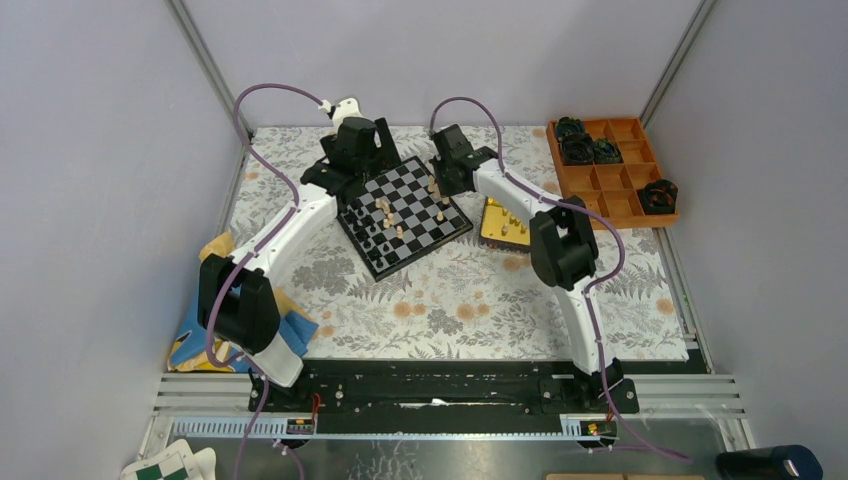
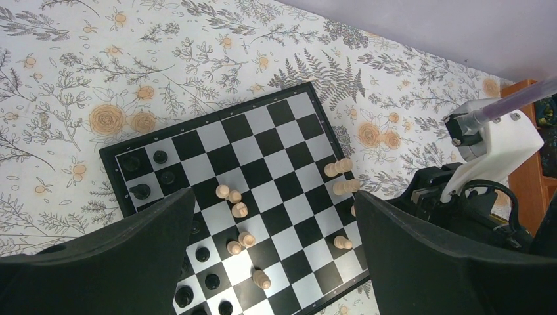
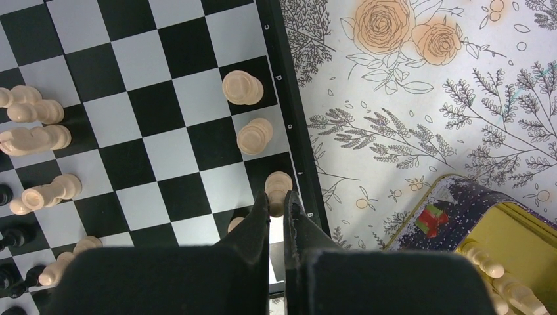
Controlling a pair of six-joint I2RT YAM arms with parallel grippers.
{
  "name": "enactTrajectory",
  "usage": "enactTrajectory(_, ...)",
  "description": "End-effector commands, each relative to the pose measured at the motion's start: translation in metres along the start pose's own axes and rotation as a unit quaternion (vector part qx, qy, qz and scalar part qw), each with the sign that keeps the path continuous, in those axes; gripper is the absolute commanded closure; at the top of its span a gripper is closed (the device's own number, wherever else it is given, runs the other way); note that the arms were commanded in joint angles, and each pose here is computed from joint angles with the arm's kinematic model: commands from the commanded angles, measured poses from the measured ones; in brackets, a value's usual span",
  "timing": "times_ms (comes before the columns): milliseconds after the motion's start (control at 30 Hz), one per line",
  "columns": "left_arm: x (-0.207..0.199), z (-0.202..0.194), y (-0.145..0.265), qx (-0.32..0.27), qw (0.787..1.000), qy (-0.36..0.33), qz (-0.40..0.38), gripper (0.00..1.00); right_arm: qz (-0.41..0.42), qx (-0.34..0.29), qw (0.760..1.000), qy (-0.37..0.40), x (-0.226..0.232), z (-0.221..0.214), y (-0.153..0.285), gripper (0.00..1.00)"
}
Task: Set up the chess pieces on the board
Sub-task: Place the chess piece on the chessboard.
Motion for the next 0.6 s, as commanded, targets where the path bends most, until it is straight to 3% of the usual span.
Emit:
enactTrajectory(0,0.006,0.005,0.003,-0.014,1.000,0.008,0.008,0.01,0.007,-0.011,1.000,0.011,0.010,0.009,0.004,1.00)
enactTrajectory(567,0.007,0.003,-0.004,-0.008,1.000,0.008,0.009,0.01,0.007,0.004,1.000,0.014,0.011,0.002,-0.007,1.00)
Point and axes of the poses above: each gripper's point midway between its finger pads, its own y axis back along the fingers, its own x axis along the line the jaws close on, z = x × y, the point moved 9 cm from there along y, back along the fingers, and after that the axes turned 11 degrees about -y, right-handed, at the moved point
